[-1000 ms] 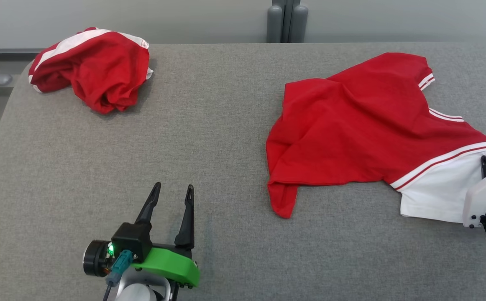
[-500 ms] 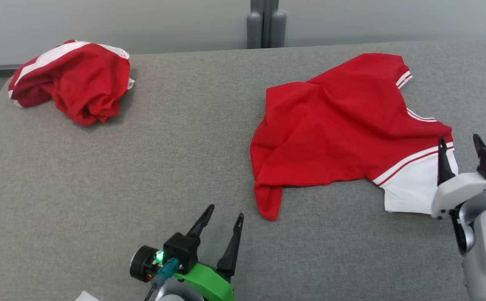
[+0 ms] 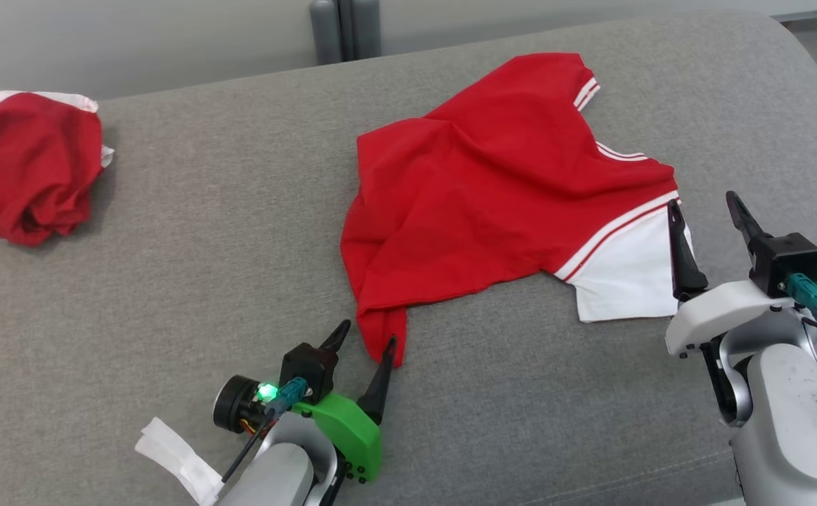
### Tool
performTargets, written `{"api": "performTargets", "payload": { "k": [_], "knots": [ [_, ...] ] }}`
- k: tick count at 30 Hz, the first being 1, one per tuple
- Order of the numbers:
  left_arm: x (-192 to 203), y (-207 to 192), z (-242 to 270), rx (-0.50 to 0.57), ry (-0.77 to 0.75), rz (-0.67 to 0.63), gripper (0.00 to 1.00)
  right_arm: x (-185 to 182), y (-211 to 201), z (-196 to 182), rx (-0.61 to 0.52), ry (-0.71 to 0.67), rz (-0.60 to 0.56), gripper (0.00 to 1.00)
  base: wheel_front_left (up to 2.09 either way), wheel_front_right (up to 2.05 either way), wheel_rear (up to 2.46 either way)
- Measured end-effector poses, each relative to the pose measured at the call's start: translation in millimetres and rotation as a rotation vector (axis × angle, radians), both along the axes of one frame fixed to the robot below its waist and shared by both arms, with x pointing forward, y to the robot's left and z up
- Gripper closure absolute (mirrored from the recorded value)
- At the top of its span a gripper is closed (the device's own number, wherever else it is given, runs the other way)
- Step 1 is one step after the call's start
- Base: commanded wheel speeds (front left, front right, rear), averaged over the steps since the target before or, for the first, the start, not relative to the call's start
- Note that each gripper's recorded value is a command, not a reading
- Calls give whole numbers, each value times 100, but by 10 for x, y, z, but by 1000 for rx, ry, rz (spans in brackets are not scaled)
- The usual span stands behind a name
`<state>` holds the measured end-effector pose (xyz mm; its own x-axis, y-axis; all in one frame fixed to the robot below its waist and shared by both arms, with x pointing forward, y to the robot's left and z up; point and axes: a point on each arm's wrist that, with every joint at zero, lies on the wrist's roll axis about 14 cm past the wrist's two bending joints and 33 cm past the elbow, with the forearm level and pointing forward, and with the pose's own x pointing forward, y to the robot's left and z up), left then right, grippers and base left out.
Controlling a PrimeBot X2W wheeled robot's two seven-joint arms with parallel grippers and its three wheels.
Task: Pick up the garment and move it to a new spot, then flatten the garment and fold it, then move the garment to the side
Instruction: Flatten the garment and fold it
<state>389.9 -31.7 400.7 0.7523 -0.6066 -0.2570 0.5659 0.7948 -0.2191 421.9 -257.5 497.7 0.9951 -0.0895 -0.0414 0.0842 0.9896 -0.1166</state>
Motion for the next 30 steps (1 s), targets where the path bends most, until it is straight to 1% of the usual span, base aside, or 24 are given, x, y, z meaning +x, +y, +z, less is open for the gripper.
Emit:
{"api": "performTargets", "payload": {
  "k": [1,2,3,4,5,7,9,12,15,17,20,23,25,27,30],
  "knots": [
    [-3,-23,-38,7,9,-10,2,-20,-32,0,1,-1,-9,0,0,0,0],
    [-11,-46,-90,17,21,-23,29,-46,-62,-6,2,0,-18,0,0,0,0],
    [-15,-72,-134,29,29,-38,59,-73,-97,-14,1,2,-29,0,0,0,0],
    [-4,-93,-149,38,27,-47,77,-97,-129,-19,-1,3,-39,0,0,0,0],
    [40,-109,-135,43,15,-48,100,-126,-166,-26,-2,5,-51,0,0,0,0],
    [189,-86,-50,45,-23,-23,100,-168,-244,-39,-1,6,-77,0,0,0,0],
    [299,-5,26,77,-80,-15,100,-193,-280,-33,-3,0,-90,0,0,0,0],
    [497,282,129,144,-158,38,100,-182,-264,-8,0,-15,-92,0,0,0,0],
    [715,565,317,209,-251,87,100,-141,-164,18,14,-33,-73,0,0,0,0],
    [794,742,389,266,-301,100,88,-107,-85,23,25,-40,-57,0,0,0,0],
    [854,958,437,330,-343,119,84,-78,-7,19,34,-47,-39,0,0,0,0],
    [900,1126,483,380,-379,138,83,-64,42,-7,42,-45,-30,0,0,0,0],
    [878,1114,517,365,-387,144,85,-70,54,-38,46,-39,-28,0,0,0,0],
    [757,1023,468,338,-370,122,88,-99,65,-89,53,-28,-29,0,0,0,0],
    [510,838,330,283,-311,86,98,-123,75,-126,63,-21,-31,0,0,0,0]
  ]
}}
